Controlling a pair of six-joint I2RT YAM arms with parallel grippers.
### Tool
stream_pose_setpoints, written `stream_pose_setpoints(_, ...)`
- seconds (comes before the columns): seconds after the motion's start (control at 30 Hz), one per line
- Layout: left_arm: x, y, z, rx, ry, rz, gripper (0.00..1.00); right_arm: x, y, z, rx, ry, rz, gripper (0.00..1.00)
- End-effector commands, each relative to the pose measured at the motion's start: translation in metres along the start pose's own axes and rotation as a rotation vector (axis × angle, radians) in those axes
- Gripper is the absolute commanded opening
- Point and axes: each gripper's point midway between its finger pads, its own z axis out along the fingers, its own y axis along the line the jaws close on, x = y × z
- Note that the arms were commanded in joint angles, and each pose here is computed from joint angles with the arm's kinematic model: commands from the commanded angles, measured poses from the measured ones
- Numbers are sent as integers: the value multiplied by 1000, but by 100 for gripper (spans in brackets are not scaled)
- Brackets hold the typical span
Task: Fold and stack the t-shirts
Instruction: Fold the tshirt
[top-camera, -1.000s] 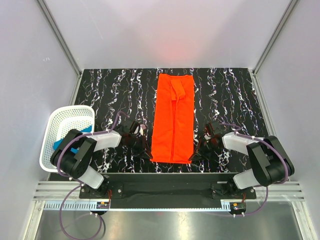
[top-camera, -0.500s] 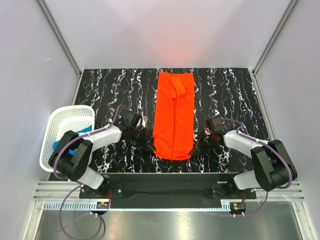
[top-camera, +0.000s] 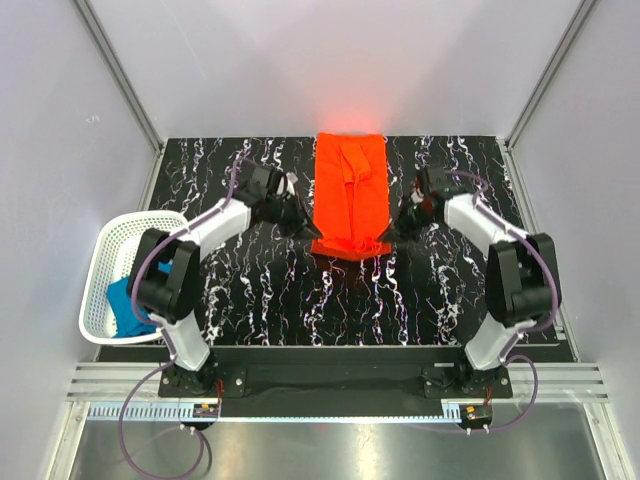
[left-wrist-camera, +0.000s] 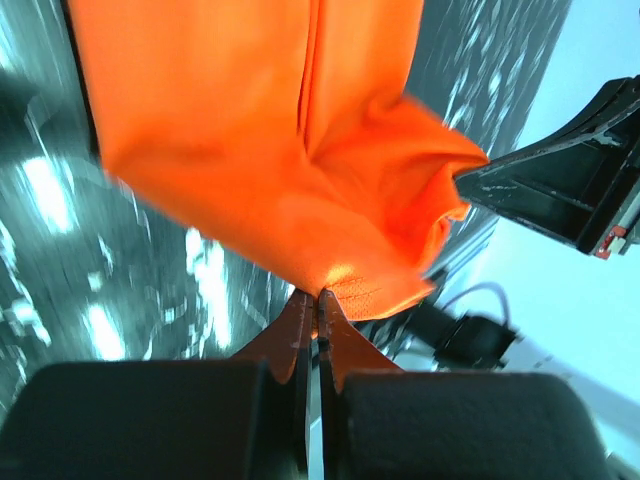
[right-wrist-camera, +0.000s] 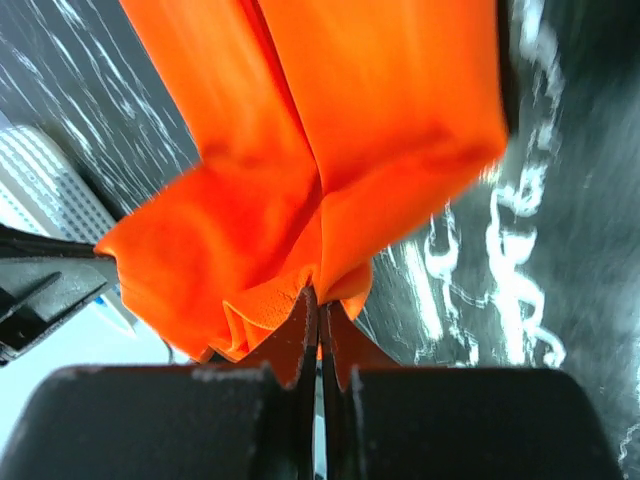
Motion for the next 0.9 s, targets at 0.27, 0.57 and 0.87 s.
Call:
stream_pose_setpoints(0.27, -107, -34, -2, 115, -99, -22, 0, -100, 32, -4, -30, -31, 2, 0)
stream_pose_setpoints(0.57, -143, -16, 25, 118, -104, -64, 0, -139, 29, 21, -60, -4, 37, 0)
stream_pose_setpoints(0.87, -172, -8, 40, 183, -109, -117, 0, -171, 36, 27, -117, 1, 40, 0)
